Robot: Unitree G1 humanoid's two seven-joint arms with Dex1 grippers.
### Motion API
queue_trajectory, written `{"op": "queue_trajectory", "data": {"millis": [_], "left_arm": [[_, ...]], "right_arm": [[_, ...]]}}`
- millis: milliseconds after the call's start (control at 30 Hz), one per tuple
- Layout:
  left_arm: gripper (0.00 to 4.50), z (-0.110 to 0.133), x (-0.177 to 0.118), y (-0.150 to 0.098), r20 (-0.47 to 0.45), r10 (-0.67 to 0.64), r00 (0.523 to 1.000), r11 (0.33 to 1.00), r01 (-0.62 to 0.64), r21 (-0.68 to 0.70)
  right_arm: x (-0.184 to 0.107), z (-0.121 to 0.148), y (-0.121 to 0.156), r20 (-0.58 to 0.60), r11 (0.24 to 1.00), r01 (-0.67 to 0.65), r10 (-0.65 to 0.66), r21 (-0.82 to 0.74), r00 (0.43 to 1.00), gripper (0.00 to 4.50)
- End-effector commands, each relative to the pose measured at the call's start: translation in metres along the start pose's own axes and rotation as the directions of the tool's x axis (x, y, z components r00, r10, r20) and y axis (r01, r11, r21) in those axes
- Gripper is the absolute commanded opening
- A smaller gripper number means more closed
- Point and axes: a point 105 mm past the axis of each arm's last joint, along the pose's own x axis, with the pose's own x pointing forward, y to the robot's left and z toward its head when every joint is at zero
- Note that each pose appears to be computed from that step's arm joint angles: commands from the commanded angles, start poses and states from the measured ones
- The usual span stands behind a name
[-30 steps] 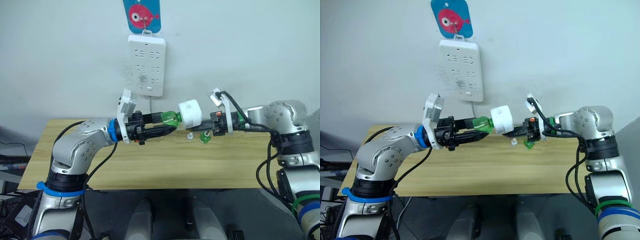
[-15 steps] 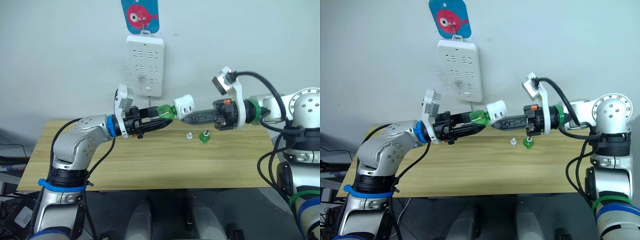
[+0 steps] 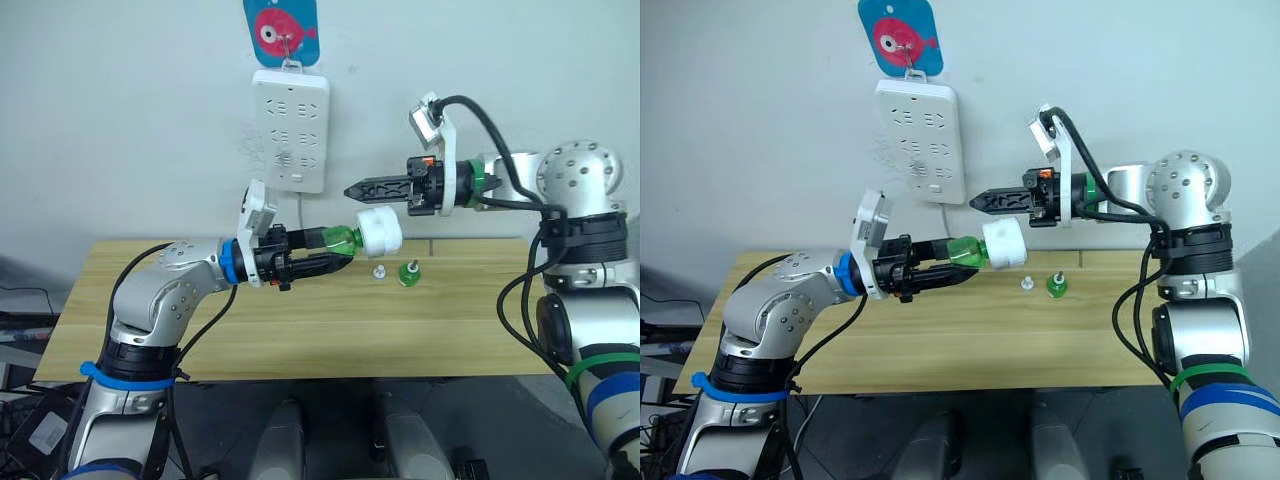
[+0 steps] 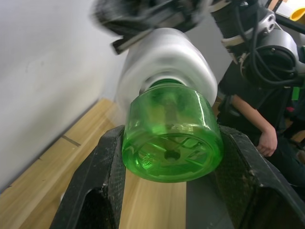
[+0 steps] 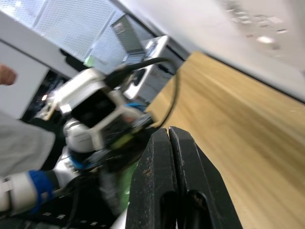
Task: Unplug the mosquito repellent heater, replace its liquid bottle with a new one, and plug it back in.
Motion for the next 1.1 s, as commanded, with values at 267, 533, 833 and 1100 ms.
{"op": "queue_trajectory", "data": {"millis": [267,533,833,1100], "left_arm": [[2.26,0.017,-0.007,-0.022,0.052,-0.041,0.998,0.999,0.040,0.012],[2.26,0.029,-0.009,-0.030,0.070,-0.057,0.996,0.998,0.056,0.014],[2.26,0.027,-0.003,-0.030,0.052,-0.088,0.995,0.996,0.088,0.000],[2.26,0.022,0.001,-0.032,0.034,-0.112,0.993,0.994,0.112,-0.005]], "right_arm": [[-0.061,0.001,0.011,0.041,0.996,-0.046,0.050,-0.082,0.998,0.05],[-0.081,-0.040,0.010,-0.034,0.994,-0.113,0.113,0.009,0.993,0.05],[-0.060,-0.041,0.033,-0.049,0.973,-0.229,0.230,0.025,0.972,0.05],[-0.044,-0.047,0.042,-0.059,0.966,-0.257,0.258,0.031,0.964,0.05]]}}
